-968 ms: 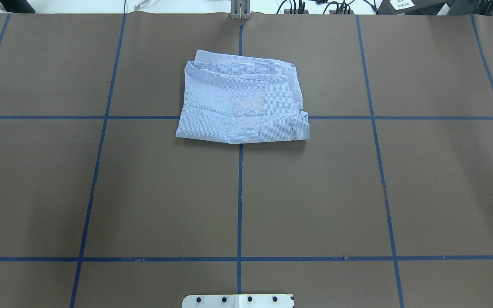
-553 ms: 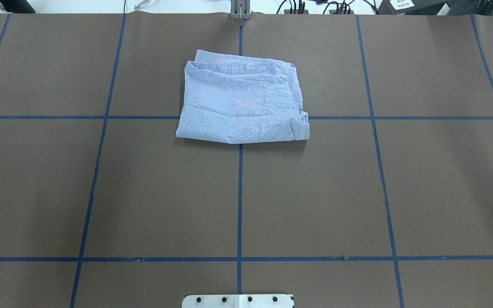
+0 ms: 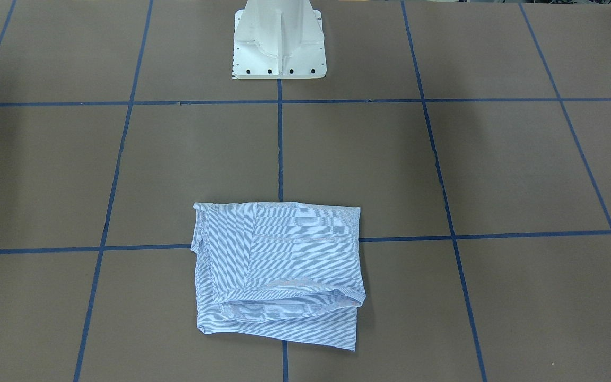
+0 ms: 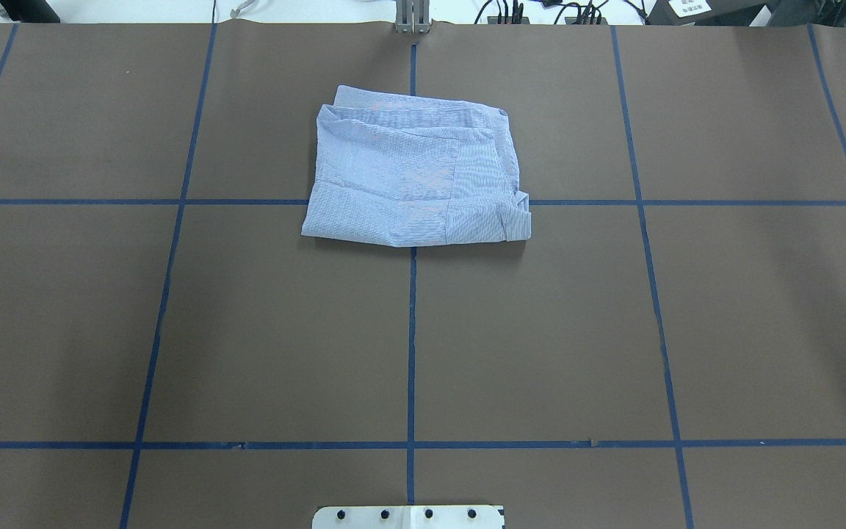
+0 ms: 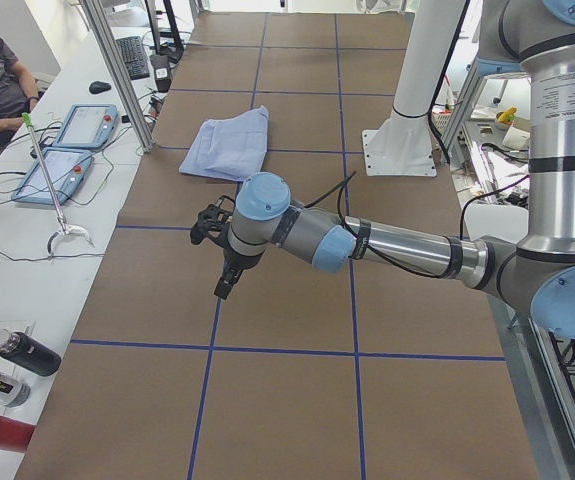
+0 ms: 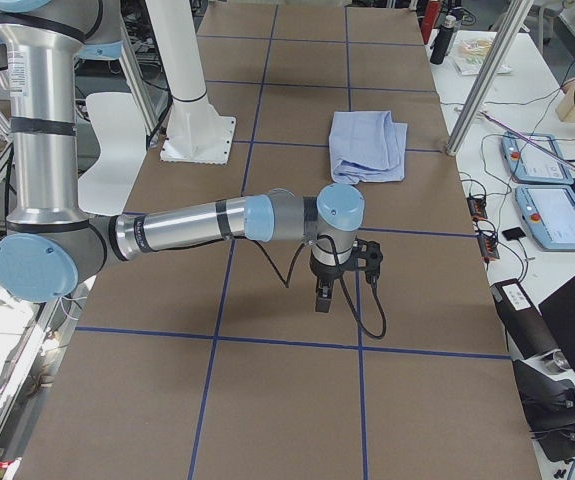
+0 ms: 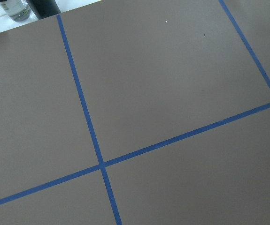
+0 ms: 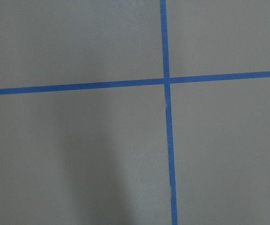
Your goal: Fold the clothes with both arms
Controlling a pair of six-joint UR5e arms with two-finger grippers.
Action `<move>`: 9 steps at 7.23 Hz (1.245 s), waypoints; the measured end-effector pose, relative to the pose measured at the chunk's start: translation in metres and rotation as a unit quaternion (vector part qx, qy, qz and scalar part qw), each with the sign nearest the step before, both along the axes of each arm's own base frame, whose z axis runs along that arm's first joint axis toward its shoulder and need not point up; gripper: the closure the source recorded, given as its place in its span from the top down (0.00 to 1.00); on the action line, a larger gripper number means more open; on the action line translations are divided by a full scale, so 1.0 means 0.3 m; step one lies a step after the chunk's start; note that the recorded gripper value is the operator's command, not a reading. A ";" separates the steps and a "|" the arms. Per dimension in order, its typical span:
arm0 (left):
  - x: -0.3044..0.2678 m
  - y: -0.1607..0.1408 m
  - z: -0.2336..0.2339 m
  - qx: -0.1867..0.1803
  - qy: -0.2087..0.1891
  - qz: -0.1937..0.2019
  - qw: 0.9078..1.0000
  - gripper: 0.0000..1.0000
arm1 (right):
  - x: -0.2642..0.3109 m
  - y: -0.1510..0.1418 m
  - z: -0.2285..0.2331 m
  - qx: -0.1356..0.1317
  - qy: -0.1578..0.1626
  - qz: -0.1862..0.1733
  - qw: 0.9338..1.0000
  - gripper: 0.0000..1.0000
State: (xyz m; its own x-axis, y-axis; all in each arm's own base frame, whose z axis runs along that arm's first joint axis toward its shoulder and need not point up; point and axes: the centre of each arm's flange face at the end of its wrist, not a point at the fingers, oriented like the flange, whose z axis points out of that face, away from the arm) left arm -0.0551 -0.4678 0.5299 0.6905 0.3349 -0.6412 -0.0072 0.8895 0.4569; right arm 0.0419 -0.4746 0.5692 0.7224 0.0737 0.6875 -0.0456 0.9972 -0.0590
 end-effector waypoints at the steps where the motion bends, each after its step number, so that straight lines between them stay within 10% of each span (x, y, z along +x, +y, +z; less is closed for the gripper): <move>1: 0.000 -0.002 -0.004 0.002 -0.001 0.000 1.000 1.00 | 0.000 0.002 0.002 -0.001 0.001 0.000 1.000 1.00; 9: 0.000 -0.003 -0.032 0.014 -0.003 0.000 1.000 1.00 | -0.002 0.017 -0.002 -0.002 -0.007 0.000 1.000 1.00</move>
State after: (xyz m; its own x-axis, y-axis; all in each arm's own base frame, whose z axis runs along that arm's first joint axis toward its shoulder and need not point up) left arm -0.0552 -0.4686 0.5203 0.6940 0.3516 -0.6283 -0.0087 0.8767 0.4809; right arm 0.0412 -0.4695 0.5687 0.7134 0.0762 0.6966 -0.0444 0.9970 -0.0636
